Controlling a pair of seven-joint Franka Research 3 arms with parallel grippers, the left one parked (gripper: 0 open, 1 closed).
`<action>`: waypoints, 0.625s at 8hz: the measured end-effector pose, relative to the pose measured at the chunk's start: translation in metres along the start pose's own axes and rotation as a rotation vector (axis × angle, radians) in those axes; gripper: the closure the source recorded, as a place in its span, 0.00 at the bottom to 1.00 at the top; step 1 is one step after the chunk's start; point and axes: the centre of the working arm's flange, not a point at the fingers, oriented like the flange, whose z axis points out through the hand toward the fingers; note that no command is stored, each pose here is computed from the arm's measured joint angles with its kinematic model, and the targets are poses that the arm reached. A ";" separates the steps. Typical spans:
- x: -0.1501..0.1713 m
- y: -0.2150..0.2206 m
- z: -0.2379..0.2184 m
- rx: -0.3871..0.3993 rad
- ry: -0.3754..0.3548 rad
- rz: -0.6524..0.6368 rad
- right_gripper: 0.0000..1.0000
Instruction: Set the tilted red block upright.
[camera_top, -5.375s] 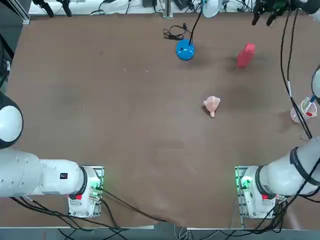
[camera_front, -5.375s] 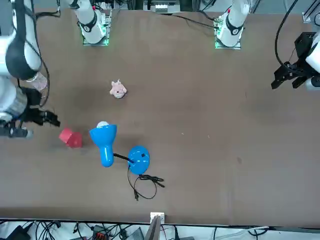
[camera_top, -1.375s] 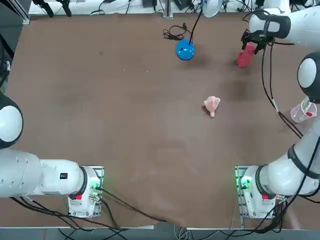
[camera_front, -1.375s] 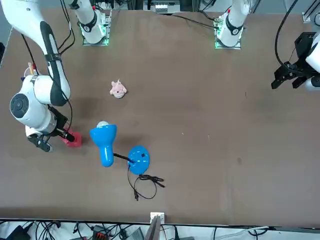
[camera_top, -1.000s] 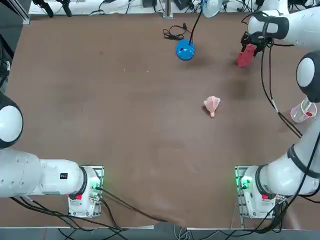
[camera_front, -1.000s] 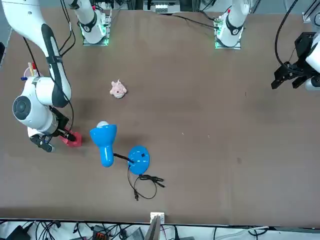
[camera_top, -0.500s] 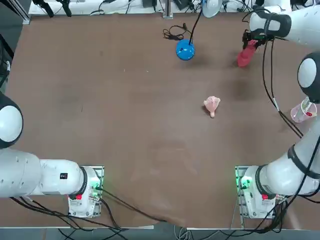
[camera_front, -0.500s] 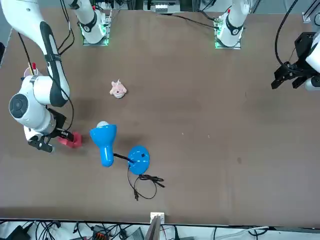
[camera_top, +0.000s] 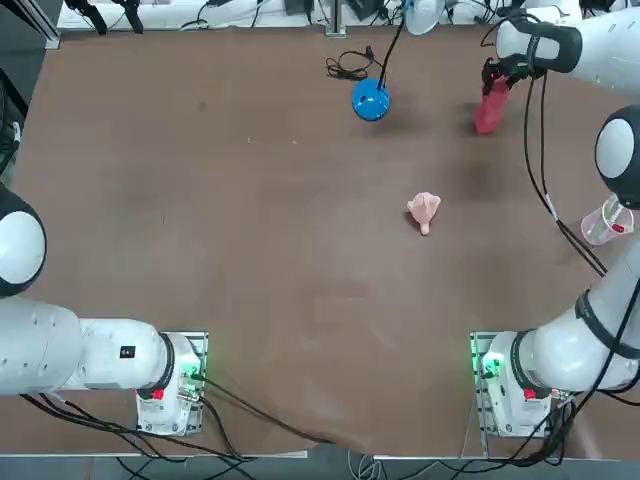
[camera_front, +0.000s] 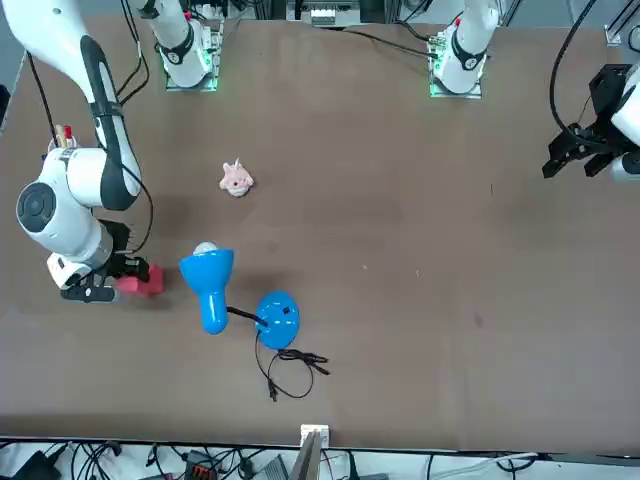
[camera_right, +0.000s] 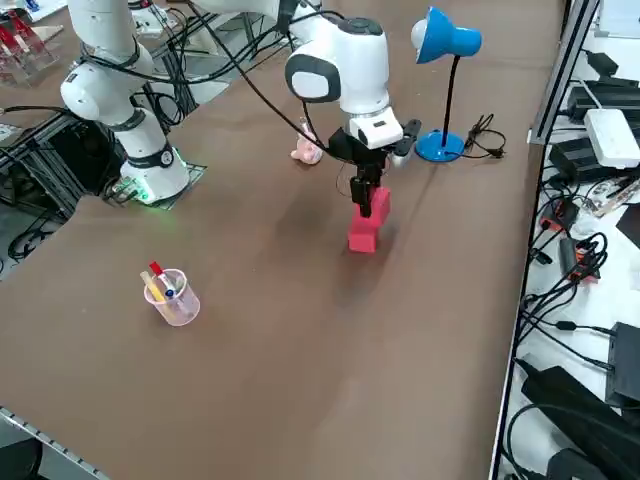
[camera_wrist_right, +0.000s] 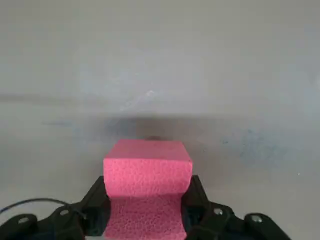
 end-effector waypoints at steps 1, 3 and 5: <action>0.000 0.001 0.001 0.000 -0.004 -0.017 0.28; -0.003 0.001 0.005 0.001 -0.028 -0.019 0.28; -0.005 0.002 0.009 0.000 -0.040 -0.019 0.28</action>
